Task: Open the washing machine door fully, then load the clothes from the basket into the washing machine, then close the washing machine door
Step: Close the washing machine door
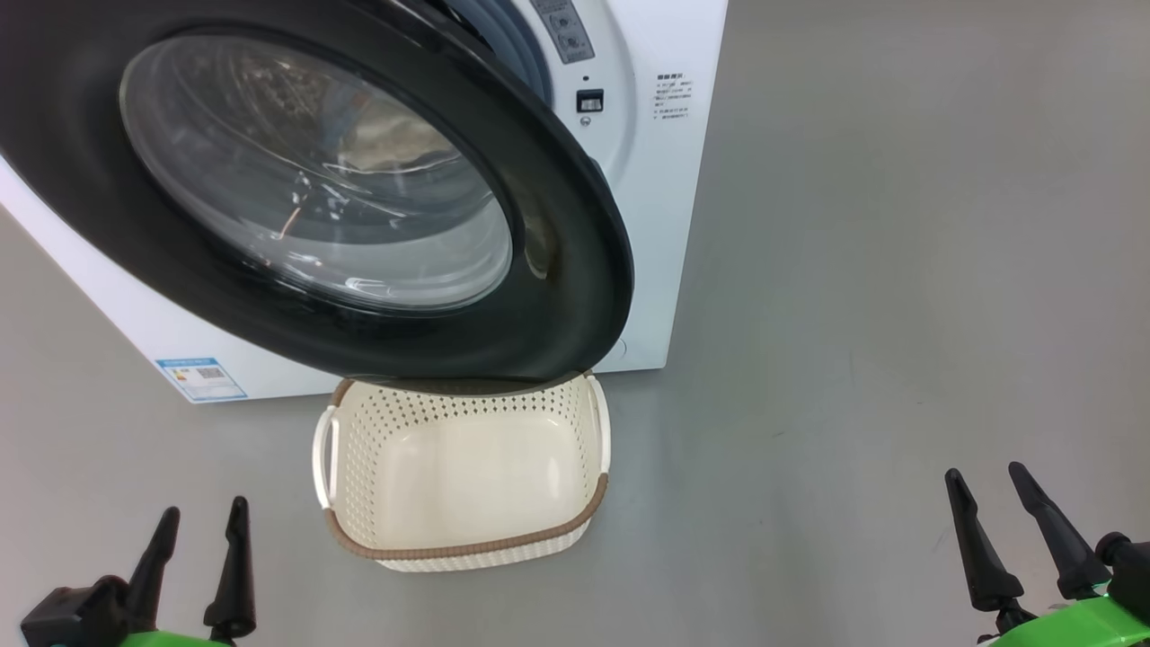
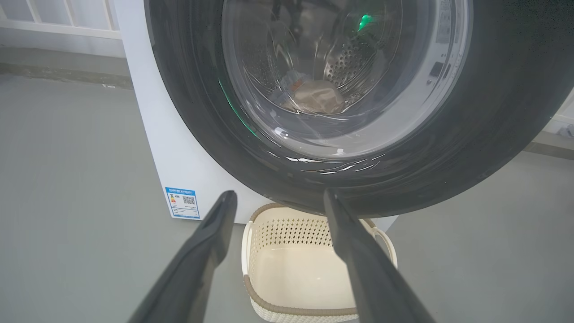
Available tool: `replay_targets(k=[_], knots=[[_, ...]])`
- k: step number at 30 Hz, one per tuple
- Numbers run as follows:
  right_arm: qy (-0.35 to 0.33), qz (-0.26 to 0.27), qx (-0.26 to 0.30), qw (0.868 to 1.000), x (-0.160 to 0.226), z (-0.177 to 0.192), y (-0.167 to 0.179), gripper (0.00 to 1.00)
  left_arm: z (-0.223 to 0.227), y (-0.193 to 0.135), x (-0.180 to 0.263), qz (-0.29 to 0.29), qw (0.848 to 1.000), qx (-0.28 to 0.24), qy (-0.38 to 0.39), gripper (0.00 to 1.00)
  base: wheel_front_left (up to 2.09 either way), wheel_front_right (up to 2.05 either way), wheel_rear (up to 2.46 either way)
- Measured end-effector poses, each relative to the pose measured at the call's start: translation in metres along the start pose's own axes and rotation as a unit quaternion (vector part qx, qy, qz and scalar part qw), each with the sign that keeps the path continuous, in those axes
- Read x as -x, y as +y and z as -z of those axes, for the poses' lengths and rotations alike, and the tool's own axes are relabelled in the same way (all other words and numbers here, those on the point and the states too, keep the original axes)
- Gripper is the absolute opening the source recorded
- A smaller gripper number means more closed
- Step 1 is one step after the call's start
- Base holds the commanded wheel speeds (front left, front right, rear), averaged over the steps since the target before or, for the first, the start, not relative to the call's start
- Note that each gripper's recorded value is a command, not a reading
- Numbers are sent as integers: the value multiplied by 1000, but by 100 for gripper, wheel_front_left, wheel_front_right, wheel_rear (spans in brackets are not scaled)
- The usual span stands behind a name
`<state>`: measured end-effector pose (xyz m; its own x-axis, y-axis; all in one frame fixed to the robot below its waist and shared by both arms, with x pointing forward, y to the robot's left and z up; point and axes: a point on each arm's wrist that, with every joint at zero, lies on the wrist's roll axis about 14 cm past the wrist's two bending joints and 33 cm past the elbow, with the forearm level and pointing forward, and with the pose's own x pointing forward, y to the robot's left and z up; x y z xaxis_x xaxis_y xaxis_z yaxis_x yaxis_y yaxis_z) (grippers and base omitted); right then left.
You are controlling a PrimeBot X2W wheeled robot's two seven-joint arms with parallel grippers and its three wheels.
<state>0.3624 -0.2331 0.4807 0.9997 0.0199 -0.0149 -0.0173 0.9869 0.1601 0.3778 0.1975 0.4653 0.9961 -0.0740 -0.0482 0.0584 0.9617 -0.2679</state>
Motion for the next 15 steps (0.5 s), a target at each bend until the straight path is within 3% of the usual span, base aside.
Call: replay_targets(k=[8,9,10,11,15], knots=[[-5,-5,-8,1000,-4,-2,5,100,-2,1,2,-4,1000,2,-4,100,0,0,0],[-5,-6,-12,1000,-5,-2,6,75,-2,0,2,-4,1000,3,-4,100,0,0,0],[-6,-7,-16,1000,-5,-2,8,43,-2,0,2,-4,1000,4,-5,100,0,0,0],[-8,-8,-21,1000,-7,-2,9,2,-2,0,3,-5,1000,4,-5,100,0,0,0],[-28,-28,-31,999,-22,-15,24,0,-4,-1,4,-9,1000,12,-11,100,0,0,0]])
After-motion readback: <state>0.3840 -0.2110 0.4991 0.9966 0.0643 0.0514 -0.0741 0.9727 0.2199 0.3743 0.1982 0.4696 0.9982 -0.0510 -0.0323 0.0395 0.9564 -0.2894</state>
